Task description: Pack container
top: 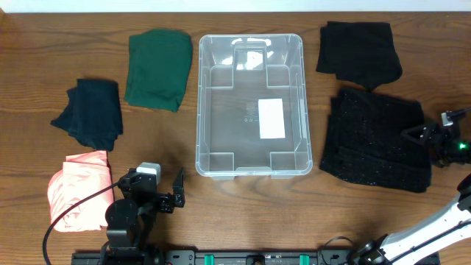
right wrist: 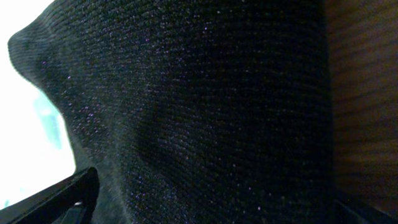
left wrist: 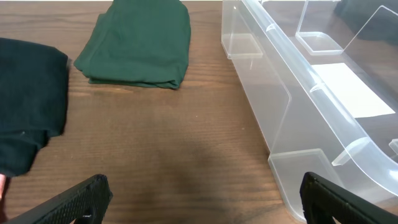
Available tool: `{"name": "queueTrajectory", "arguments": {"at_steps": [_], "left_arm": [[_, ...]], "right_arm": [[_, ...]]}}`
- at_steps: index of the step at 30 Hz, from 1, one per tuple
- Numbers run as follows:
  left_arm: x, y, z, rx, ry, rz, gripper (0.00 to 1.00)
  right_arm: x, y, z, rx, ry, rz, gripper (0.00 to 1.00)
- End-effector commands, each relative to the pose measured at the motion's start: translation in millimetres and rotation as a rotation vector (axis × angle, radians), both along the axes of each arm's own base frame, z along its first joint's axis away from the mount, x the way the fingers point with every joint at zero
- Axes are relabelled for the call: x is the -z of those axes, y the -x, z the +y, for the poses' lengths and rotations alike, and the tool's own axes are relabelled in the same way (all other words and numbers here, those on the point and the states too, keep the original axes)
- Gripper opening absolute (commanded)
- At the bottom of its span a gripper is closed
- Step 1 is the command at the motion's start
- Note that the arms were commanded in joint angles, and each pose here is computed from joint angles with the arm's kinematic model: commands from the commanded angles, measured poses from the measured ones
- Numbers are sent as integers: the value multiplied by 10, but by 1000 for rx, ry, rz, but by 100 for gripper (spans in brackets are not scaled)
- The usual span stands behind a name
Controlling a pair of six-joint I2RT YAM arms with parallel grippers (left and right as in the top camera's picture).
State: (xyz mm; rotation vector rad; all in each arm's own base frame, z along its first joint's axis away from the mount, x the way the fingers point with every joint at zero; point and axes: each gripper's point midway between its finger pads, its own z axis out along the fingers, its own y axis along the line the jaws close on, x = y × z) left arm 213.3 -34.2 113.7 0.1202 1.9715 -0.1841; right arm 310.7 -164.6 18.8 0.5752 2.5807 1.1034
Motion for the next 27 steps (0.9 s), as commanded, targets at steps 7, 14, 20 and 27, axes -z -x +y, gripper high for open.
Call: {"name": "queueTrajectory", "arguments": {"at_steps": [7, 14, 20, 27], "left_arm": [[75, -1, 5, -1, -7, 11, 98], [75, -1, 5, -1, -7, 11, 98], [75, -1, 5, -1, -7, 11, 98], [75, -1, 5, -1, -7, 11, 98]], "right_arm": [[807, 658, 236, -96, 43, 401, 97], [901, 719, 263, -103, 63, 410, 96], [1002, 804, 393, -140, 82, 442, 96], [1049, 832, 549, -198, 107, 481, 98]]}}
